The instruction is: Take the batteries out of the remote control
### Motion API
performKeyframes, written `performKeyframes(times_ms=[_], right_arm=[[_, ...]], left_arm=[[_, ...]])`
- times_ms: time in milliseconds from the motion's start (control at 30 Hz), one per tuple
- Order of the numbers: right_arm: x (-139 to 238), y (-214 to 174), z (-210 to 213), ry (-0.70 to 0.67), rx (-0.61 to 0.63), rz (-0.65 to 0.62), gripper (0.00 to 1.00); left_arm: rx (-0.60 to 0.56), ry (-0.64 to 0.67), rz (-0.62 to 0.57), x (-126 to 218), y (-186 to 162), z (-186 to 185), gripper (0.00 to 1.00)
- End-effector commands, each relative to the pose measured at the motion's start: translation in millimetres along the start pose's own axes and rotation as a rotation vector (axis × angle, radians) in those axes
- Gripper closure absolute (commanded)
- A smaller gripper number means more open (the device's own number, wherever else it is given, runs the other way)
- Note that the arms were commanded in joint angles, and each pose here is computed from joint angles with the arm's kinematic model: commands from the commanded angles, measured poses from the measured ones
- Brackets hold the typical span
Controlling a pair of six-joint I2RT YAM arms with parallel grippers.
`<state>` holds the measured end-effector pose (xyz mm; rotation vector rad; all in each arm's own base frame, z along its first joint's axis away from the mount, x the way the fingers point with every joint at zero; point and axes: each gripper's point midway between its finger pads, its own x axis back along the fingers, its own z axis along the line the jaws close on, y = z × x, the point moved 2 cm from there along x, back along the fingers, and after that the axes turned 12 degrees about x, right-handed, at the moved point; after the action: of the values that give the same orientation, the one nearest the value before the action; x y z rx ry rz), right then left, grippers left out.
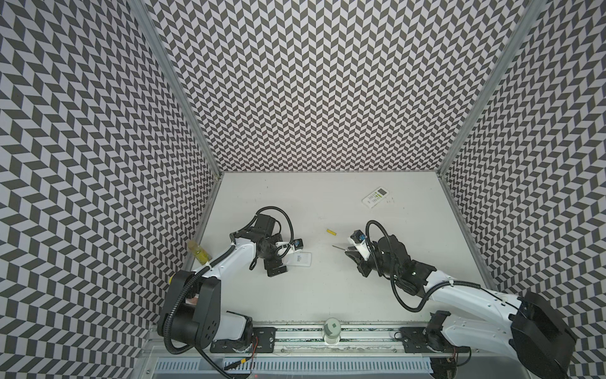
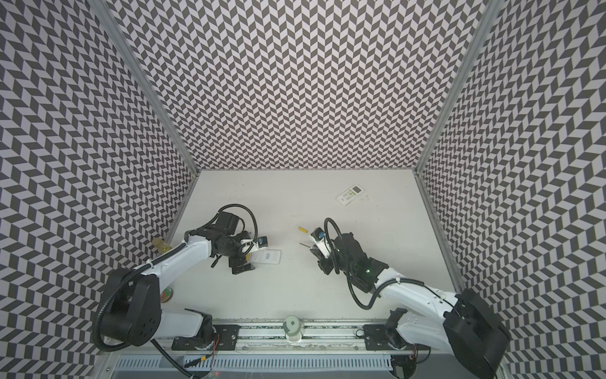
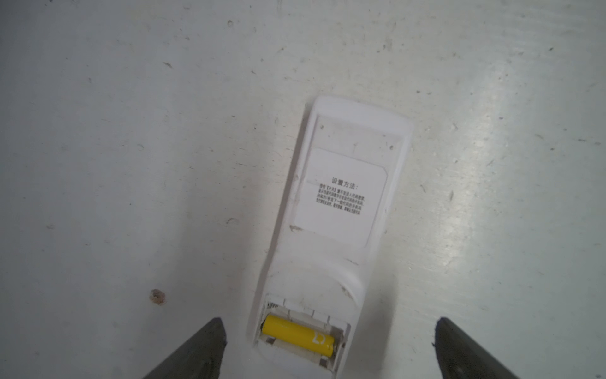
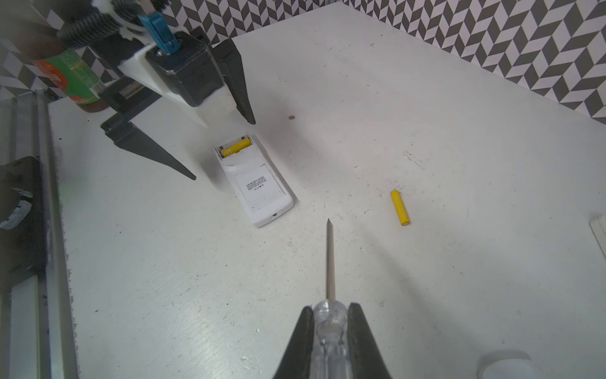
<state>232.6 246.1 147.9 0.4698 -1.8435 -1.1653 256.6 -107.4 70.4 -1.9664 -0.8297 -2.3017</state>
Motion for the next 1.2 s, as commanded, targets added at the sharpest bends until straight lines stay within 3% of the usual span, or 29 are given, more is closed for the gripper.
performKeyframes(times_ms=[0, 600, 767, 900, 1167], right_arm=[[5.5, 8.2, -1.2, 0.005, -0.015, -0.052, 1.00], [2.3, 4.1, 2.1, 0.027, -0.019, -0.056, 1.00], [1.4, 3.8, 2.4, 0.031, -0.016, -0.053, 1.00], [2.0, 3.2, 2.3, 0.030, -0.020, -0.053, 1.00], [1.6, 4.2, 2.5, 0.043, -0.045, -0.051, 1.00]], left_arm=[[-0.037, -0.040, 0.068, -8.4, -14.9, -7.5, 0.00], [0.035, -0.071, 0.116, -16.7, -11.8, 16.0, 0.00], [0.052, -0.138, 0.128, -25.7, -14.6, 7.1, 0.12], [0.039, -0.170, 0.114, -24.5, -11.6, -3.7, 0.14], [0.048, -0.124, 0.090, -24.5, -15.6, -15.0, 0.24]])
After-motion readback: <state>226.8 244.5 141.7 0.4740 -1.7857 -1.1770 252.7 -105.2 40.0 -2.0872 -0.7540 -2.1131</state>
